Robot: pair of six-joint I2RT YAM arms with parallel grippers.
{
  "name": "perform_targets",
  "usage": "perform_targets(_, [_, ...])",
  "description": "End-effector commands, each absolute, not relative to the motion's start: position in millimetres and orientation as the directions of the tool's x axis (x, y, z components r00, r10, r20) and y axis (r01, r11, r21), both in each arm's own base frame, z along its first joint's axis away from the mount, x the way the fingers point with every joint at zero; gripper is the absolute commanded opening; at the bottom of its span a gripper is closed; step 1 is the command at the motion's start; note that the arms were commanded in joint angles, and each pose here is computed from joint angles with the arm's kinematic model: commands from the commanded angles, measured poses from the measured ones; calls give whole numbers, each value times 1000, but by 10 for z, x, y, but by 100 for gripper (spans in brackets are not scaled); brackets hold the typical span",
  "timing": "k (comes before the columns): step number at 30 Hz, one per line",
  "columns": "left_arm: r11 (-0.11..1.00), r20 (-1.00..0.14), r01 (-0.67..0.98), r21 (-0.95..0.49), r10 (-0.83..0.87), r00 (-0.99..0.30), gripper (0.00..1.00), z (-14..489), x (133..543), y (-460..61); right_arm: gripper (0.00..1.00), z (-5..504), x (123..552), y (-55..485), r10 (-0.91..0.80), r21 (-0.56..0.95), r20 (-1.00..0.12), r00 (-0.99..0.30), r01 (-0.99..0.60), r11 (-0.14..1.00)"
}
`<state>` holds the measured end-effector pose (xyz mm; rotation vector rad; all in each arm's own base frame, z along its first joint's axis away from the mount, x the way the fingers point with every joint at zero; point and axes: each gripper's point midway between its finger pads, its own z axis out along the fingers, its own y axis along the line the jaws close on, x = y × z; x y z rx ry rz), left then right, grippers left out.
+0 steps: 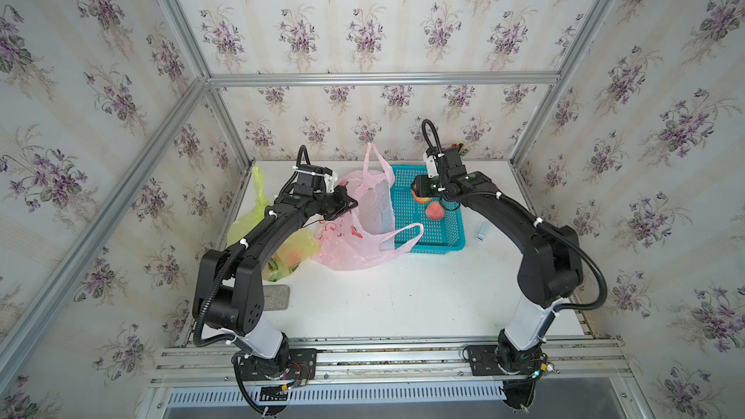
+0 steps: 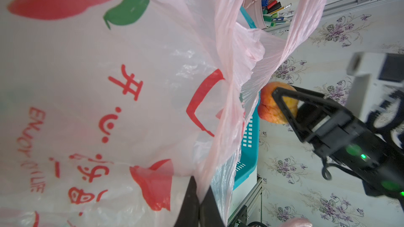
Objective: Place the peach into a plastic bag & tie a knot
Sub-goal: Place the peach in the plastic bag, then pick up the peach from the basket.
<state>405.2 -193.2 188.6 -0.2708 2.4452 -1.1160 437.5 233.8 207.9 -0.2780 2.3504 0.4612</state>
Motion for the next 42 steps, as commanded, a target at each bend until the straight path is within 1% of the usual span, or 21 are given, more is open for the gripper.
perform_targets(1, [652, -332, 29, -758, -347, -877, 0, 1955, 4101, -1942, 50, 2362, 4089, 2700, -88, 318, -712, -696, -432, 844])
perform_targets(4, [650, -331, 29, -759, -348, -877, 0, 1961, 4101, -1945, 50, 2428, 3859, 3132, -148, 338, -707, -691, -515, 788])
perform_targets(6, [650, -328, 25, -760, -350, -877, 0, 1958, 4100, -1945, 50, 2428, 3823, 3361, -174, 340, -709, -683, -548, 764])
perform_targets(7, [648, -325, 24, -761, -351, -878, 0, 1957, 4097, -1947, 52, 2395, 3834, 3459, -187, 338, -704, -685, -555, 760])
perform_targets(9, [647, -328, 25, -762, -352, -877, 0, 1967, 4096, -1945, 62, 2329, 3895, 3581, -203, 336, -689, -696, -554, 762])
perform_targets(11, [646, -329, 27, -763, -352, -876, 0, 1976, 4088, -1945, 75, 2312, 3930, 3663, -212, 338, -686, -696, -563, 754])
perform_targets(13, [645, -329, 29, -764, -351, -877, 0, 1982, 4082, -1946, 83, 2382, 3957, 3655, -205, 329, -701, -683, -565, 756])
perform_targets(17, [643, -330, 32, -766, -350, -877, 0, 1996, 4085, -1951, 84, 2597, 3978, 3364, -175, 285, -735, -655, -534, 796])
perform_targets(20, [641, -336, 39, -767, -349, -875, 0, 2024, 4091, -1955, 83, 2632, 4020, 2910, -120, 263, -754, -645, -464, 846])
perform_targets(22, [639, -337, 41, -768, -349, -874, 0, 2040, 4093, -1960, 83, 2481, 4135, 2465, -76, 237, -743, -665, -368, 899])
perform_targets(24, [639, -339, 44, -768, -347, -874, 0, 2044, 4094, -1966, 82, 2199, 4223, 2055, -56, 196, -702, -710, -268, 943])
perform_targets(27, [640, -338, 45, -767, -343, -876, 0, 2030, 4084, -1971, 82, 1770, 4307, 1728, -80, 102, -641, -763, -188, 977])
perform_targets(33, [643, -332, 42, -765, -338, -881, 0, 1986, 4077, -1996, 85, 1127, 4499, 1522, -120, -44, -554, -824, -115, 992])
perform_targets(38, [641, -330, 45, -766, -332, -884, 0, 1976, 4069, -2017, 87, 789, 4635, 1433, -133, -124, -509, -850, -80, 989])
perform_targets(42, [640, -328, 47, -767, -329, -885, 0, 1971, 4062, -2022, 87, 534, 4687, 1449, -137, -129, -473, -870, -85, 988])
